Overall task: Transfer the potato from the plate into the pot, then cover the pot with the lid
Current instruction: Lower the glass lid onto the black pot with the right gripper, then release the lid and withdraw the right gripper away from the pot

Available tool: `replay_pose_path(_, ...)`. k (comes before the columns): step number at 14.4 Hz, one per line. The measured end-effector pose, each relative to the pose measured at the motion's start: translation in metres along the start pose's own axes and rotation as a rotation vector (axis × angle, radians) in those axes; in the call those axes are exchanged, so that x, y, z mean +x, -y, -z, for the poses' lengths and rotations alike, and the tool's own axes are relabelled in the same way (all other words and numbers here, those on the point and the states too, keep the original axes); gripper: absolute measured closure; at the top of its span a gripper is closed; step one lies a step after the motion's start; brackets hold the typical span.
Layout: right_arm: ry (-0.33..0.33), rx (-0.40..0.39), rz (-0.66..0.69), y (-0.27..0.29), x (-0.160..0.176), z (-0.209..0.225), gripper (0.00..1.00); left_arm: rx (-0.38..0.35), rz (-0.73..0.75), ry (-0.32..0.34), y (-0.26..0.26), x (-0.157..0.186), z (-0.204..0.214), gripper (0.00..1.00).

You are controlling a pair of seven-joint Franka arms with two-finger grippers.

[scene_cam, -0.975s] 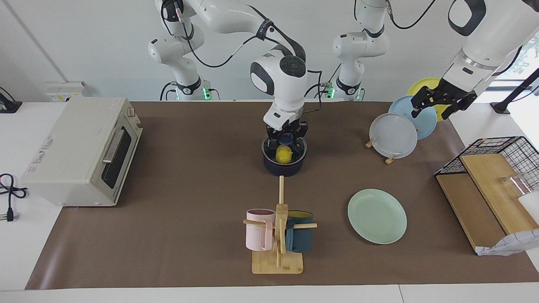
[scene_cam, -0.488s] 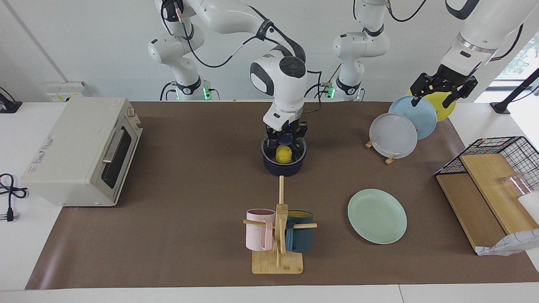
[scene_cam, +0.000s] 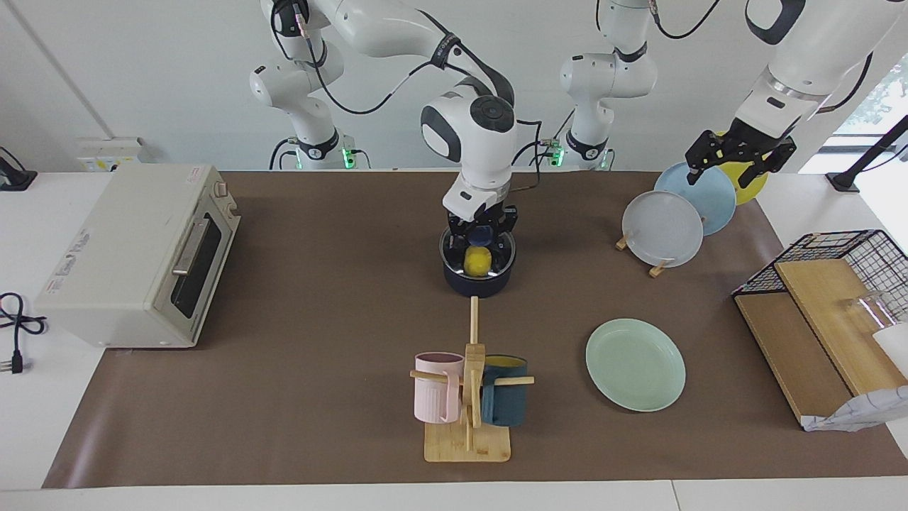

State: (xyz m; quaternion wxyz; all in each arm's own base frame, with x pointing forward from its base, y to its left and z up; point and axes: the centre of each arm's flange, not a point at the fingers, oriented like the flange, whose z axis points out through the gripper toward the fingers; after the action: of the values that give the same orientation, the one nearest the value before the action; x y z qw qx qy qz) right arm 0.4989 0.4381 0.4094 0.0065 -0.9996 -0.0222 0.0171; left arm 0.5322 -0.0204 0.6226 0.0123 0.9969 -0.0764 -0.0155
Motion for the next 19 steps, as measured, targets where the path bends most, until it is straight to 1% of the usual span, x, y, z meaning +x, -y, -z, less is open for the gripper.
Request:
replay_pose_path(2,-0.025,-0.008,-0.003,-0.006,0.007,0.006,0.02,0.004,-0.012,-0.007,-0.009,0.006,0.001,0.0)
replay_pose_path(3,-0.04,-0.005,-0.014,-0.013,0.015,0.014,0.0,0.006,-0.018,-0.014,-0.014,0.008,0.004,0.0)
replay_pose_path(6,-0.072,0.011,-0.05,-0.043,0.04,0.045,0.0,0.008,-0.022,-0.023,-0.019,0.008,0.008,0.0)
replay_pose_path(8,-0.064,0.001,-0.039,-0.076,0.057,0.068,0.0,0.008,-0.016,-0.023,-0.016,0.008,0.008,0.0)
replay_pose_path(10,-0.064,-0.003,-0.003,-0.128,0.075,0.1,0.0,0.008,-0.006,-0.023,-0.01,0.007,0.008,0.0)
replay_pose_path(12,-0.071,-0.002,0.008,-0.189,0.083,0.134,0.0,0.008,0.002,-0.024,-0.006,0.007,0.009,0.0)
replay_pose_path(14,-0.061,-0.01,-0.011,-0.241,0.072,0.171,0.0,0.008,0.004,-0.024,-0.005,0.007,0.009,0.0)
replay_pose_path(16,-0.013,-0.022,-0.049,-0.283,0.047,0.194,0.0,0.008,0.001,-0.024,-0.007,0.007,0.009,0.0)
replay_pose_path(19,0.037,-0.03,-0.051,-0.33,0.023,0.195,0.0,0.008,-0.003,-0.024,-0.009,0.007,0.008,0.0)
